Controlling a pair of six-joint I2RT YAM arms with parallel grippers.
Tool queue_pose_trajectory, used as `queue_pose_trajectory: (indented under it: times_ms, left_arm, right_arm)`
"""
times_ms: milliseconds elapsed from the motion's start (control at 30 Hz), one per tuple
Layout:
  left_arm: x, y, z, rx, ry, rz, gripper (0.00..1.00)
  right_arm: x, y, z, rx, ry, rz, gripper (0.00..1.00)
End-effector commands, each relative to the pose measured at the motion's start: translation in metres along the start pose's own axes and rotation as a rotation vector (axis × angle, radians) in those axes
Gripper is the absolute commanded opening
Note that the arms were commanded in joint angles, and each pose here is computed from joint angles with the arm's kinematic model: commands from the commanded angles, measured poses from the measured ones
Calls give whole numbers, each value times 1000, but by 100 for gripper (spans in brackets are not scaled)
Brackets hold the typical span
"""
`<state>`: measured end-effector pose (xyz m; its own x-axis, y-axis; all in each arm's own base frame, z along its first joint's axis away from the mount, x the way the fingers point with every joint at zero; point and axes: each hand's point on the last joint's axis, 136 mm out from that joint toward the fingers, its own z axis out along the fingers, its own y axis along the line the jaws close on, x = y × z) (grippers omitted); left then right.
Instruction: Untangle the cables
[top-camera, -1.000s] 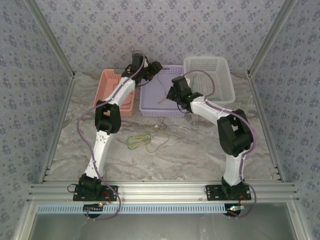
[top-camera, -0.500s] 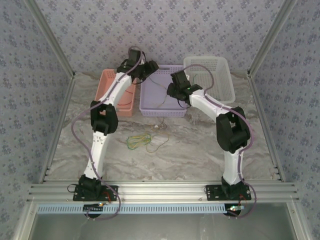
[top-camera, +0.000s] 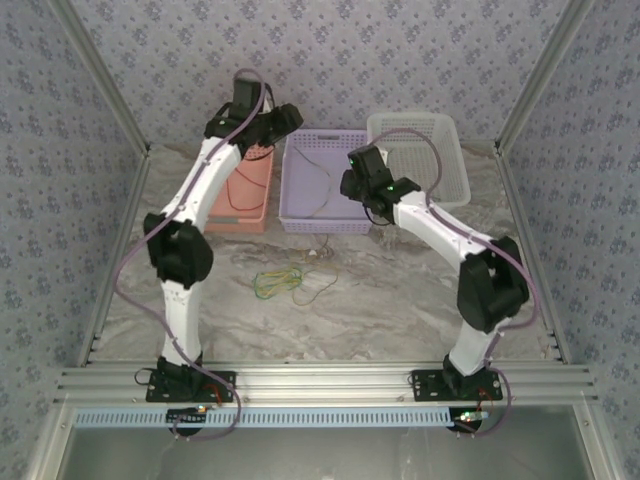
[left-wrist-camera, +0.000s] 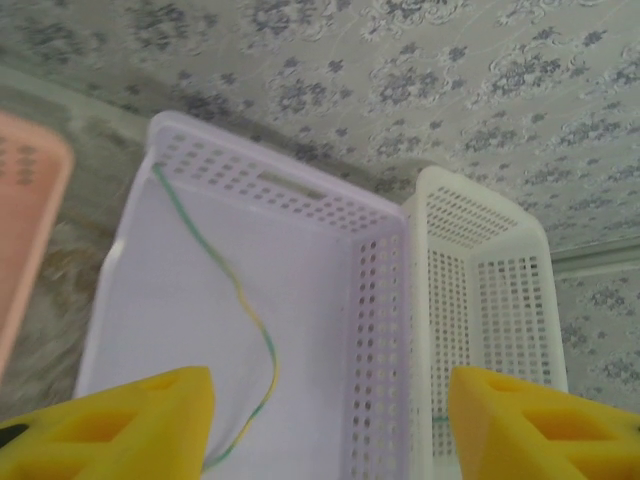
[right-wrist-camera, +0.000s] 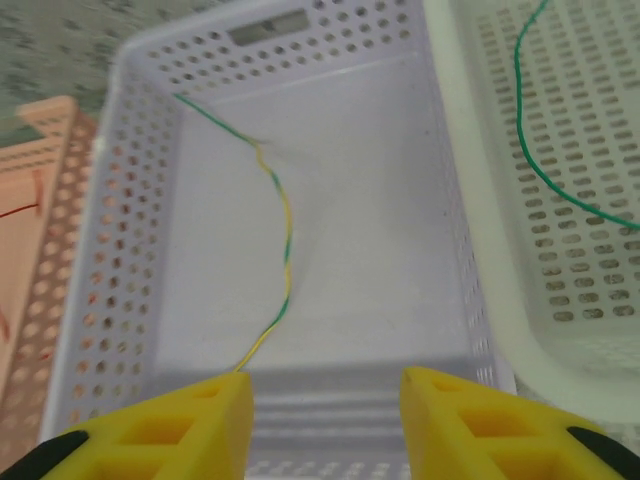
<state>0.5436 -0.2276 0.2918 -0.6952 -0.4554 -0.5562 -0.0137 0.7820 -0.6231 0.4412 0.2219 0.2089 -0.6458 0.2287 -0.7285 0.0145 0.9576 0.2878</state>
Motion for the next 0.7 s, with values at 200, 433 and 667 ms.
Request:
queue_pose_trajectory:
  times_ms: [200, 433, 667]
  left_arm:
    - [59, 51, -90, -96, 23, 8, 52]
    - [166, 133, -140, -255, 152, -15, 53]
    - [254, 184, -142, -324, 320, 10, 51]
  right_arm:
    - [27, 26, -25, -52, 38, -245, 44]
    - [83, 43, -56, -112, 104, -327, 54]
    - [192, 63, -65, -225, 246, -491, 54]
